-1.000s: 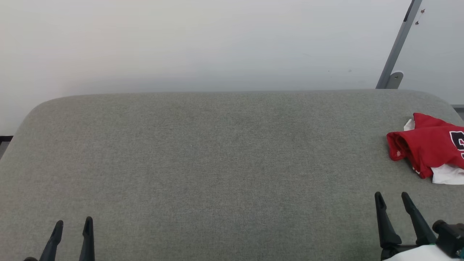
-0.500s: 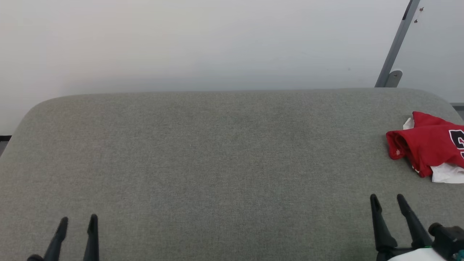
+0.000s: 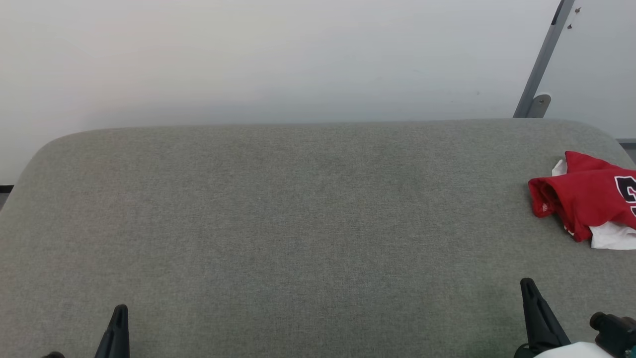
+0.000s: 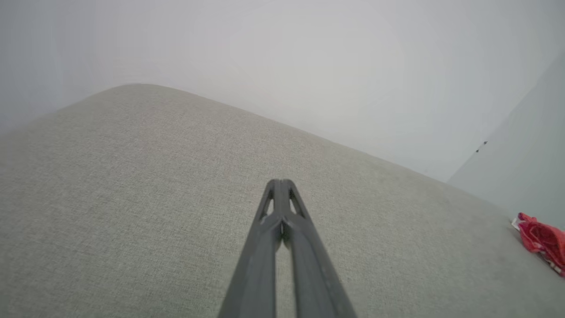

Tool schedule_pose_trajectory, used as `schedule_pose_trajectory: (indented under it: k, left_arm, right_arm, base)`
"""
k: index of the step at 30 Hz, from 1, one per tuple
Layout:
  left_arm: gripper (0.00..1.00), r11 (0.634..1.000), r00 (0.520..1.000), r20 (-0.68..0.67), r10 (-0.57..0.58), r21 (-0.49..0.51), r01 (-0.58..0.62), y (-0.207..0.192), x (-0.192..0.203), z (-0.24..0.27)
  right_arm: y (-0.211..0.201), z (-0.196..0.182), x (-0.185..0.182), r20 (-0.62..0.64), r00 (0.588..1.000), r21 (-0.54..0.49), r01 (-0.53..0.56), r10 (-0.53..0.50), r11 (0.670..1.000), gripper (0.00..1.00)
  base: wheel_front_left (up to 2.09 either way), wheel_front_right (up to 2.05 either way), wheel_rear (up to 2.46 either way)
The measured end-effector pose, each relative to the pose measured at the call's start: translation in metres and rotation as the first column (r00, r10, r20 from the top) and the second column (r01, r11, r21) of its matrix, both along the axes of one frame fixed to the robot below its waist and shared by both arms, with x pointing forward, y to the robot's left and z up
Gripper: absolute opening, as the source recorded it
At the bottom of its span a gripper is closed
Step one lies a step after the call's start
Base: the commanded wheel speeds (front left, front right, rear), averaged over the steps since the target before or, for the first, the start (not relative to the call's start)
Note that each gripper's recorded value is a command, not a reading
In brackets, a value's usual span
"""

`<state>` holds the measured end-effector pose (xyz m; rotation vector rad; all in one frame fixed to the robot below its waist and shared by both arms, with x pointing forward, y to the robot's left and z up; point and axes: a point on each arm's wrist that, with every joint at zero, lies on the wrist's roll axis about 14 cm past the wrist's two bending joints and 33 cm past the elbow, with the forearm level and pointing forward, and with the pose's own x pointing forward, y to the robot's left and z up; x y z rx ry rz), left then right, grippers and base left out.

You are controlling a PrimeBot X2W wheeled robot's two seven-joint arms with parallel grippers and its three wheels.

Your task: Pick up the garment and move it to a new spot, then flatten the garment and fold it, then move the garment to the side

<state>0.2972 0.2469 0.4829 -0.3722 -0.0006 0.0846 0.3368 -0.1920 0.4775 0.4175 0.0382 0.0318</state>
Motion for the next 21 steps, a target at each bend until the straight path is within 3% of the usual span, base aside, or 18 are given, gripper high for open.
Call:
schedule_pose_trajectory:
  k: [21]
  left_arm:
    - [0.00, 0.951, 0.999, 0.000, 0.037, -0.307, -0.035, -0.002, 0.022, 0.001]
  right_arm:
    - [-0.007, 0.004, 0.014, -0.031, 0.998, 0.290, 0.060, -0.053, 0.955, 0.00]
  base:
    - [0.00, 0.00, 0.00]
